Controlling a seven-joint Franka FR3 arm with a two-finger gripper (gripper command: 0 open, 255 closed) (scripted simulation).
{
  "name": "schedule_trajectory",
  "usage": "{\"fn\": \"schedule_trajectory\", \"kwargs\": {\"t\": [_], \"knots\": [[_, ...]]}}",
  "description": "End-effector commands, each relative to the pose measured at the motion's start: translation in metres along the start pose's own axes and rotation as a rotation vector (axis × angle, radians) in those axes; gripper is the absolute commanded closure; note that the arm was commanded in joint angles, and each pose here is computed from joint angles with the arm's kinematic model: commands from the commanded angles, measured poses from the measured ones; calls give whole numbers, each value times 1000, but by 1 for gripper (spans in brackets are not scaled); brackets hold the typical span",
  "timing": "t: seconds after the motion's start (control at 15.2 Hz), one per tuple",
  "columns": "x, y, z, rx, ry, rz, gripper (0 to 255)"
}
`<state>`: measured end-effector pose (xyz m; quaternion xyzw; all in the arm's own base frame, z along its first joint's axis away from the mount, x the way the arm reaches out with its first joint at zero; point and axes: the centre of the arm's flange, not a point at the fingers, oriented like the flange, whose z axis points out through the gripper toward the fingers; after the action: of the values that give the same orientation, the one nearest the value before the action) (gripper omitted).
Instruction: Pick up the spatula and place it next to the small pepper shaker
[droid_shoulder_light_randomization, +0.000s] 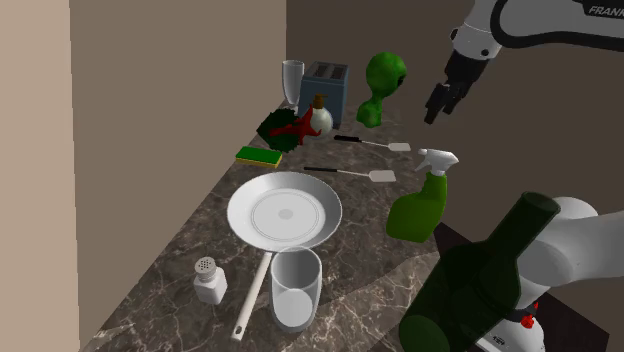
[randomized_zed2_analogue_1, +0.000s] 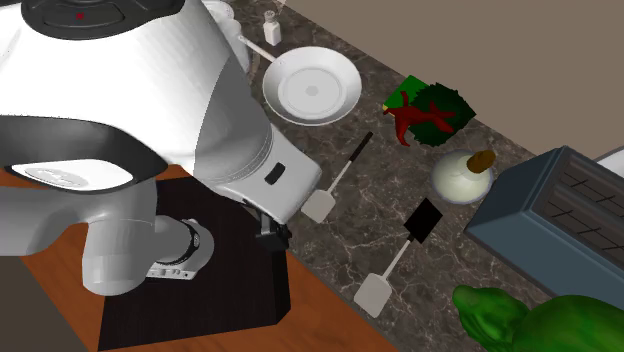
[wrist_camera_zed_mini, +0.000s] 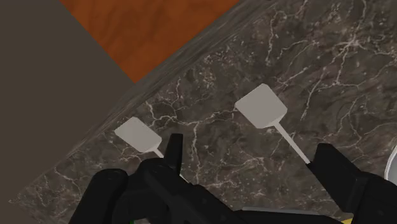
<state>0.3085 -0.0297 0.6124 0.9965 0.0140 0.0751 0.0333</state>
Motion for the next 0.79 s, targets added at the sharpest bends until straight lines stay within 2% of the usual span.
{"fn": "schedule_trajectory", "kwargs": {"t": [0.0,0.73], "knots": [[0,0,0,0,0,0,0],[91,-52,100,82,-28,-424,0]]}}
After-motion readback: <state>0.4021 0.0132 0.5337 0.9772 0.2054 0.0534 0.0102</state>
